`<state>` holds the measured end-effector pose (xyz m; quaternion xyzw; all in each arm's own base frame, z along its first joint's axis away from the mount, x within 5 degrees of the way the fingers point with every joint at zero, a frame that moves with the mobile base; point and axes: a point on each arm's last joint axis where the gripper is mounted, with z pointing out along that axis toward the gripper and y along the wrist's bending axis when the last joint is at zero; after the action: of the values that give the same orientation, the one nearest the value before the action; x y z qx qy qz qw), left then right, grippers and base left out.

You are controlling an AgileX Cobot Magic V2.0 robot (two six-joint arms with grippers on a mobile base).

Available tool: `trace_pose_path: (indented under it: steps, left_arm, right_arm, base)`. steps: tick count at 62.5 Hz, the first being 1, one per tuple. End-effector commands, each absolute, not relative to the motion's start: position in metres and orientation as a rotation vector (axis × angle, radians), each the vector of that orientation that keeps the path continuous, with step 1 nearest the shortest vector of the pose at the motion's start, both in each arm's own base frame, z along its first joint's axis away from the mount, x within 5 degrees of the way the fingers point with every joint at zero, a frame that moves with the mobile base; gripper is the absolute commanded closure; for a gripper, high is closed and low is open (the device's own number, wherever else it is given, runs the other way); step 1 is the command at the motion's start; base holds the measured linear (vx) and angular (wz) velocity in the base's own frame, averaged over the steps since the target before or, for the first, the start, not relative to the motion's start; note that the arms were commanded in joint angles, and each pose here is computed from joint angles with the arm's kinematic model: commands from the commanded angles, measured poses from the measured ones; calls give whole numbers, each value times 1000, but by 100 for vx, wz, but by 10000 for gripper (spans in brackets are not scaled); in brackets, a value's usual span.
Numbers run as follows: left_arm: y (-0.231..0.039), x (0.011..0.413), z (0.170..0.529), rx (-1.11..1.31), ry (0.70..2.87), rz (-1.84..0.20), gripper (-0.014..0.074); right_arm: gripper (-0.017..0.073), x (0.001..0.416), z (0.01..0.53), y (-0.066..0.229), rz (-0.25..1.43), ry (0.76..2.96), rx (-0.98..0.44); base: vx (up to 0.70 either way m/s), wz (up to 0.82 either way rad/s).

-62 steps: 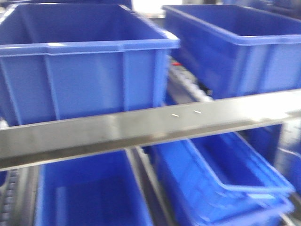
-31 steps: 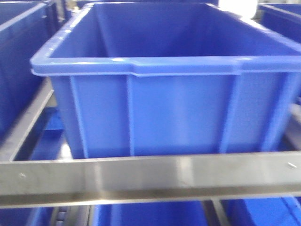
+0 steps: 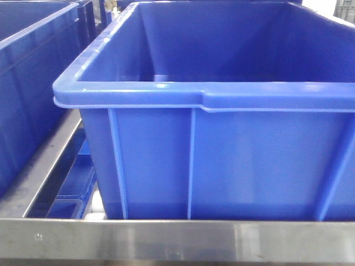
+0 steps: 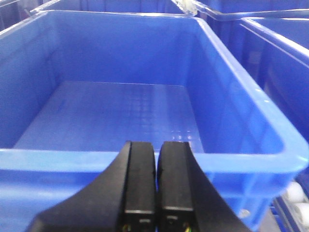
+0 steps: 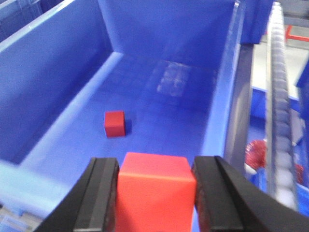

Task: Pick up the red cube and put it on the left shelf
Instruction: 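Approach the blue bin on the shelf with the held cube, then lower the red cube into the blue bin and open the right gripper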

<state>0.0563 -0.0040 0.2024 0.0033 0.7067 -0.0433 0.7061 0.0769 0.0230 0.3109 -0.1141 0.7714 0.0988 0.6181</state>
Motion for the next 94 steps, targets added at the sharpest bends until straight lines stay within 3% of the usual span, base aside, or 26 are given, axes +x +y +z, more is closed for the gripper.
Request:
trace_pose_path:
  steps: [1, 72, 83, 94]
  left_arm:
    - [-3, 56, 203, -5, 1492, -102, 492]
    - [-3, 56, 203, -5, 1492, -102, 492]
    - [-3, 56, 203, -5, 1492, -102, 492]
    - [-3, 56, 203, -5, 1492, -102, 492]
  right_arm:
    - [485, 78, 327, 24, 223, 1666, -282]
    - [485, 80, 338, 26, 235, 1630, -282]
    - [485, 103, 378, 36, 221, 1666, -279]
    - [485, 150, 396, 65, 198, 1835, -354]
  base:
    - [16, 0]
    - [1, 0]
    - [0, 0]
    - [0, 0]
